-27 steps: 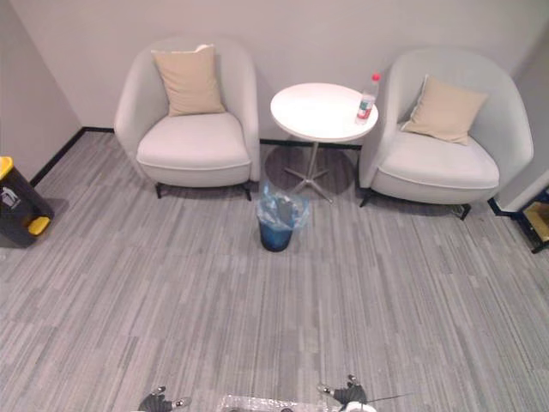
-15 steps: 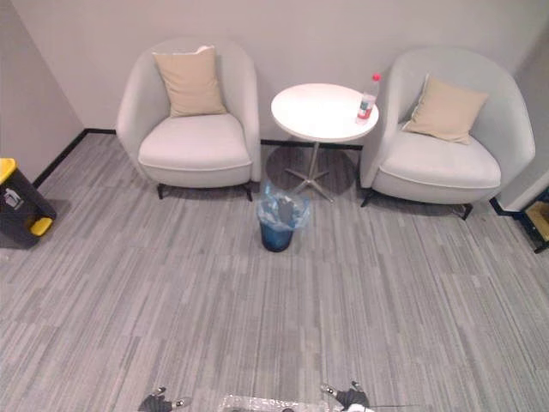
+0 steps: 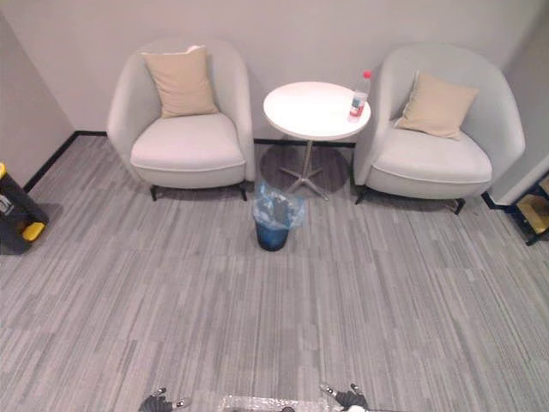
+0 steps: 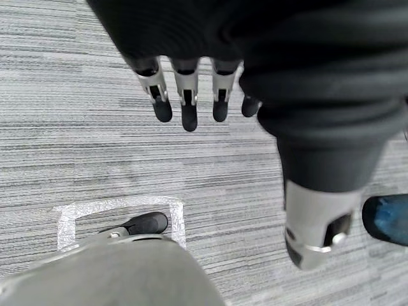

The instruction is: Gather rubbish on tea table into small bin, then transfer packed bag to large trash can.

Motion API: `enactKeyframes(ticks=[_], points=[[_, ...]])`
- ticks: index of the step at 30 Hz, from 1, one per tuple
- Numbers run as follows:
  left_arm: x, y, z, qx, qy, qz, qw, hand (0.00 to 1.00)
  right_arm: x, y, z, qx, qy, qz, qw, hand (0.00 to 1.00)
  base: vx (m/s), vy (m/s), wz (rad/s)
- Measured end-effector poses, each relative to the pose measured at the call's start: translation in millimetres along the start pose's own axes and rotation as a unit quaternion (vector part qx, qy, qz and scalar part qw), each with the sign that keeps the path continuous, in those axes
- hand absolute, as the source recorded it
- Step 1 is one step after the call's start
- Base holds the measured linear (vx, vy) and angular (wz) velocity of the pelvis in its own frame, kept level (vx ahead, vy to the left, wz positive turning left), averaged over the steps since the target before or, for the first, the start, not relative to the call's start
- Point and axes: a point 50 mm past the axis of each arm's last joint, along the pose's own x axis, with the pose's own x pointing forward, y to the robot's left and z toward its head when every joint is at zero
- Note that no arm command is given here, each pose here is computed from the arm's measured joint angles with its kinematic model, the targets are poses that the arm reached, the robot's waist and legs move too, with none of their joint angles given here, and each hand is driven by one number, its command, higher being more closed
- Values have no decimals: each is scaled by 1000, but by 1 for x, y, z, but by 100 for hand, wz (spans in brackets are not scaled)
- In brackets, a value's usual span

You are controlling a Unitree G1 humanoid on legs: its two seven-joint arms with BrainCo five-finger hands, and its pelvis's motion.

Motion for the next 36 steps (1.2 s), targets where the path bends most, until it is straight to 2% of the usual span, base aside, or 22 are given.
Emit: enactKeyframes(ticks=[10, 17, 20, 23, 31, 36], points=[[2, 2, 9, 6, -9, 0, 1000, 0, 1, 5, 5, 1, -7, 6, 1000, 0, -3, -5, -26], [6, -1, 30, 15, -36, -7, 999, 0, 1, 6, 15, 4, -28, 9, 1000, 0, 64, -25, -23], [7, -6, 42, 2, -55, -11, 998, 0, 1, 5, 13, 7, -27, 8, 1000, 0, 78, -119, 19], [6, -17, 62, -65, -87, -14, 994, 0, 0, 5, 16, 20, -35, 4, 999, 0, 166, -98, -1], [3, -27, 64, -94, -95, -20, 991, 0, -1, 2, 18, 31, -47, -9, 998, 0, 198, 149, -31], [4, -18, 60, -97, -88, -11, 991, 0, -3, 6, 8, 29, -34, -4, 999, 0, 350, 240, -60]])
